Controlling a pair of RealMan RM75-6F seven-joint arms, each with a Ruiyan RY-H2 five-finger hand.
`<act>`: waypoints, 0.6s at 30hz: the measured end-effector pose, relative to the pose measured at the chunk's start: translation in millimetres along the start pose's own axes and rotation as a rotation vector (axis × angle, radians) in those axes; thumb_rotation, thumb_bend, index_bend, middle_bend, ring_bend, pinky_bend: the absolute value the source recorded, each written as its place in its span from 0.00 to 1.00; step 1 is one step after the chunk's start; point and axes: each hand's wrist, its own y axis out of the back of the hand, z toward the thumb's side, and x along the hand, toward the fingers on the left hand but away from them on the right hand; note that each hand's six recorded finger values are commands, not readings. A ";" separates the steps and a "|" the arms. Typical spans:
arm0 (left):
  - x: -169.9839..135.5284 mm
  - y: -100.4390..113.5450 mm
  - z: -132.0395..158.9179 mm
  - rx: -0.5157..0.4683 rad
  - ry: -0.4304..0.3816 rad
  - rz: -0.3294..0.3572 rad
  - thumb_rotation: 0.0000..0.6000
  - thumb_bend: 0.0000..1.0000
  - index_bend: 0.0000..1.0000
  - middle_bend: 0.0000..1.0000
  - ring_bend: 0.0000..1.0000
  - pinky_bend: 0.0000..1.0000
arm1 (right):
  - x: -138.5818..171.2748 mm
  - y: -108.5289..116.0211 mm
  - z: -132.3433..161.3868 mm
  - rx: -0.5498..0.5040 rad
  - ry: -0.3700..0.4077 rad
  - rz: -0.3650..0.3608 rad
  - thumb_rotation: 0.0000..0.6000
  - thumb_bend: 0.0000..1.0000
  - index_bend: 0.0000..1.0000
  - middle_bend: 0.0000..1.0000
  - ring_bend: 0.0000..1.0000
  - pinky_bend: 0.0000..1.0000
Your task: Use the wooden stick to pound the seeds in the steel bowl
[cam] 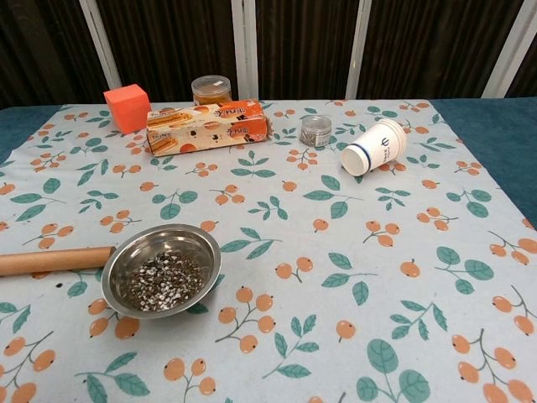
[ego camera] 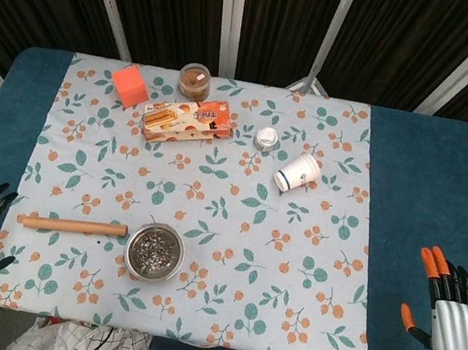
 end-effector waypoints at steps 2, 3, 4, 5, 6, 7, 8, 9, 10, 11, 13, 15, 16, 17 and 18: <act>0.1 0.4 -0.2 -0.003 0.002 0.004 1.00 0.10 0.00 0.00 0.00 0.00 | 0.1 0.1 0.4 -0.005 0.001 -0.004 1.00 0.37 0.00 0.00 0.00 0.00; 0.2 0.8 -0.3 -0.004 0.002 0.007 1.00 0.10 0.00 0.00 0.00 0.00 | 0.0 0.3 0.9 -0.008 0.002 -0.006 1.00 0.37 0.00 0.00 0.00 0.00; 0.5 1.4 -0.3 -0.006 0.003 0.012 1.00 0.10 0.00 0.00 0.00 0.00 | -0.1 0.6 1.1 -0.009 0.003 -0.009 1.00 0.37 0.00 0.00 0.00 0.00; 0.6 1.8 -0.3 -0.008 0.003 0.015 1.00 0.10 0.00 0.00 0.00 0.00 | -0.2 1.6 1.6 -0.012 0.005 -0.016 1.00 0.37 0.00 0.00 0.00 0.00; 0.7 2.1 -0.3 -0.011 0.004 0.017 1.00 0.10 0.00 0.00 0.00 0.00 | -0.3 2.6 2.1 -0.014 0.008 -0.024 1.00 0.37 0.00 0.00 0.00 0.00; 0.6 2.0 -0.2 -0.013 0.004 0.018 1.00 0.10 0.00 0.00 0.00 0.00 | -0.3 3.6 2.4 -0.017 0.010 -0.032 1.00 0.37 0.00 0.00 0.00 0.00; 0.5 1.8 -0.2 -0.013 0.004 0.018 1.00 0.10 0.00 0.00 0.00 0.00 | 0.0 4.7 2.6 -0.022 0.011 -0.042 1.00 0.37 0.00 0.00 0.00 0.00; 0.4 1.5 -0.3 -0.012 0.004 0.017 1.00 0.10 0.00 0.00 0.00 0.00 | 0.3 4.8 2.4 -0.026 0.011 -0.046 1.00 0.37 0.00 0.00 0.00 0.00; 0.3 0.9 -0.5 -0.010 0.005 0.014 1.00 0.10 0.00 0.00 0.00 0.00 | 0.6 4.5 2.0 -0.028 0.010 -0.047 1.00 0.37 0.00 0.00 0.00 0.00; 0.3 0.4 -0.6 -0.009 0.006 0.012 1.00 0.10 0.00 0.00 0.00 0.00 | 0.7 4.3 1.3 -0.029 0.007 -0.046 1.00 0.37 0.00 0.00 0.00 0.00; 0.7 -0.7 -1.1 -0.006 0.010 0.008 1.00 0.10 0.00 0.00 0.00 0.00 | 0.6 3.8 0.5 -0.030 0.003 -0.045 1.00 0.37 0.00 0.00 0.00 0.00; 1.1 -2.0 -1.6 -0.004 0.014 0.001 1.00 0.10 0.00 0.00 0.00 0.00 | 0.1 3.2 0.6 -0.034 0.000 -0.041 1.00 0.37 0.00 0.00 0.00 0.00; 1.6 -3.0 -2.1 0.001 0.017 -0.005 1.00 0.10 0.00 0.00 0.00 0.00 | -0.1 3.3 0.8 -0.036 0.001 -0.041 1.00 0.37 0.00 0.00 0.00 0.00; 2.0 -3.7 -2.4 0.005 0.019 -0.010 1.00 0.10 0.00 0.00 0.00 0.00 | -0.2 3.4 1.1 -0.039 0.002 -0.041 1.00 0.37 0.00 0.00 0.00 0.00; 2.5 -4.6 -2.5 0.010 0.021 -0.015 1.00 0.10 0.00 0.00 0.00 0.00 | -0.3 3.3 1.2 -0.042 0.003 -0.041 1.00 0.37 0.00 0.00 0.00 0.00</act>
